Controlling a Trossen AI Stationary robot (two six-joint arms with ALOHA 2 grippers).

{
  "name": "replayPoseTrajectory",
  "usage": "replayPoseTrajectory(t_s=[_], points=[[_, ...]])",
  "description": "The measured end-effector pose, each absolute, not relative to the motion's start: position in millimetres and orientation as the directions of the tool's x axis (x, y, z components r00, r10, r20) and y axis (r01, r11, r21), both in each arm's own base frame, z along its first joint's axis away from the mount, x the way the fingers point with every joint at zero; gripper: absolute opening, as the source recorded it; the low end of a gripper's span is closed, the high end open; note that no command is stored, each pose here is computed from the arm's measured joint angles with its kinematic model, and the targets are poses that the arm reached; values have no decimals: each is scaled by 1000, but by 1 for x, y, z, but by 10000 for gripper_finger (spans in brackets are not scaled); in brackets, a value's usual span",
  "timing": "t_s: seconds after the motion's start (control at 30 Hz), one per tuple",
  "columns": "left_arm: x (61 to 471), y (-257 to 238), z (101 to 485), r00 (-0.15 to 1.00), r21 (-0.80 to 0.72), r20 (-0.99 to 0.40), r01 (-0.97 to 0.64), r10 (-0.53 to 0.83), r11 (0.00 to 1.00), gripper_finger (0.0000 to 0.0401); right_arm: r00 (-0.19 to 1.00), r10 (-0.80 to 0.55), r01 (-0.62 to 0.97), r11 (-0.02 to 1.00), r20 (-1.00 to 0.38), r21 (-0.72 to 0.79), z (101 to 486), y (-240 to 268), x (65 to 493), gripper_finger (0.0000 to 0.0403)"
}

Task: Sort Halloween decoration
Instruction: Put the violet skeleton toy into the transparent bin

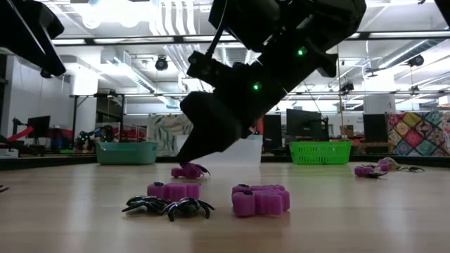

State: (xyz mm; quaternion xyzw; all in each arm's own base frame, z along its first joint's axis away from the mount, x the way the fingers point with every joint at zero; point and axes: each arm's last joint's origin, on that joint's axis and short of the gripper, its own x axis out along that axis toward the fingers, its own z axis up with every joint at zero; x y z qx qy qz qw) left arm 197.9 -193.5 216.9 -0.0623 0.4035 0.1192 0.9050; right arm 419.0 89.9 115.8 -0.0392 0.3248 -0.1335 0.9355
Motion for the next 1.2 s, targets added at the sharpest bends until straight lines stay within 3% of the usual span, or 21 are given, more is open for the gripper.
replayPoseTrajectory(t_s=[0.5,1.2], points=[[198,-193,217,654,-11,-736,-272,176,962,162,756,-246,199,969,-606,-146,98,90,423,89],[199,-193,218,666,-10,-721,-286,191,958,162,795,-228,168,973,-563,-157,126,91,432,15]])
